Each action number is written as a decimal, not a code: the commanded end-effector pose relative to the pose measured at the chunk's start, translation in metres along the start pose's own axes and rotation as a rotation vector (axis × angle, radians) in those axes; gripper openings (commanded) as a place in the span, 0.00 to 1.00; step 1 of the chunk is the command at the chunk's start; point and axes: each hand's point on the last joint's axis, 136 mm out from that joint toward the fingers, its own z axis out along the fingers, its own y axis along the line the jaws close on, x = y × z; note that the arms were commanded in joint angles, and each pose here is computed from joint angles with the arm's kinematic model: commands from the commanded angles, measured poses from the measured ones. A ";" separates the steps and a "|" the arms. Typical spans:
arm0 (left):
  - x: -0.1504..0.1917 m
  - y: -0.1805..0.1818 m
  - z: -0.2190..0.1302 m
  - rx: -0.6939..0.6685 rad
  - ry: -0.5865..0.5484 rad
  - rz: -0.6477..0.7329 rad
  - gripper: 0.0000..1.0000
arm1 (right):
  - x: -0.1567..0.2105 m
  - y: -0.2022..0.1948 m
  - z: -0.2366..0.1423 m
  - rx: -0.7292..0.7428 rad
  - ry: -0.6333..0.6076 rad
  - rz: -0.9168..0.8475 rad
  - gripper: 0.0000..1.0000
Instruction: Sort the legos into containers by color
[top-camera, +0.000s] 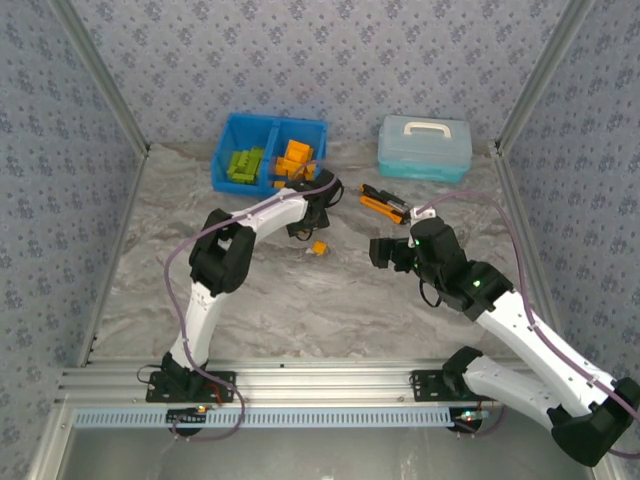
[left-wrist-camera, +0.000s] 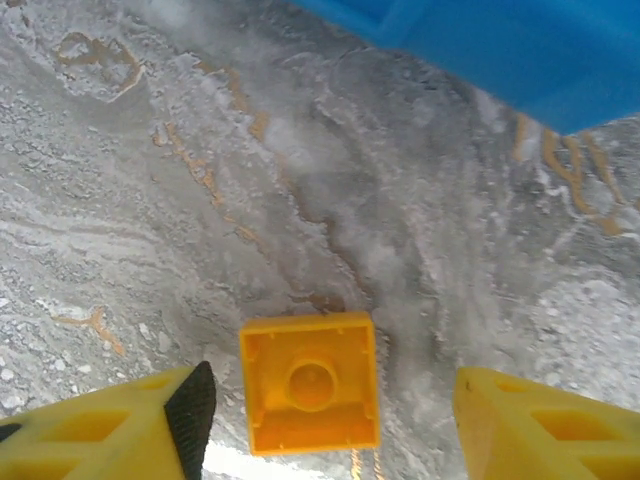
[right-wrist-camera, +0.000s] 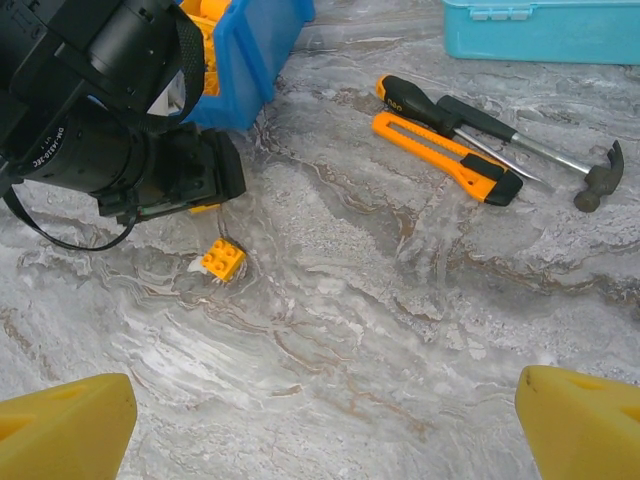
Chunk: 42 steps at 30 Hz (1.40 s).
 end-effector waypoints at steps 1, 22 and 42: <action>0.005 0.008 0.011 -0.026 0.014 -0.003 0.58 | 0.000 -0.003 0.003 0.017 -0.001 0.009 1.00; -0.090 0.011 -0.103 0.091 -0.234 0.009 0.28 | -0.002 0.004 0.010 0.000 0.019 0.040 1.00; -0.243 -0.048 -0.067 0.245 -0.523 0.069 0.51 | 0.004 0.008 0.016 -0.009 0.047 0.073 1.00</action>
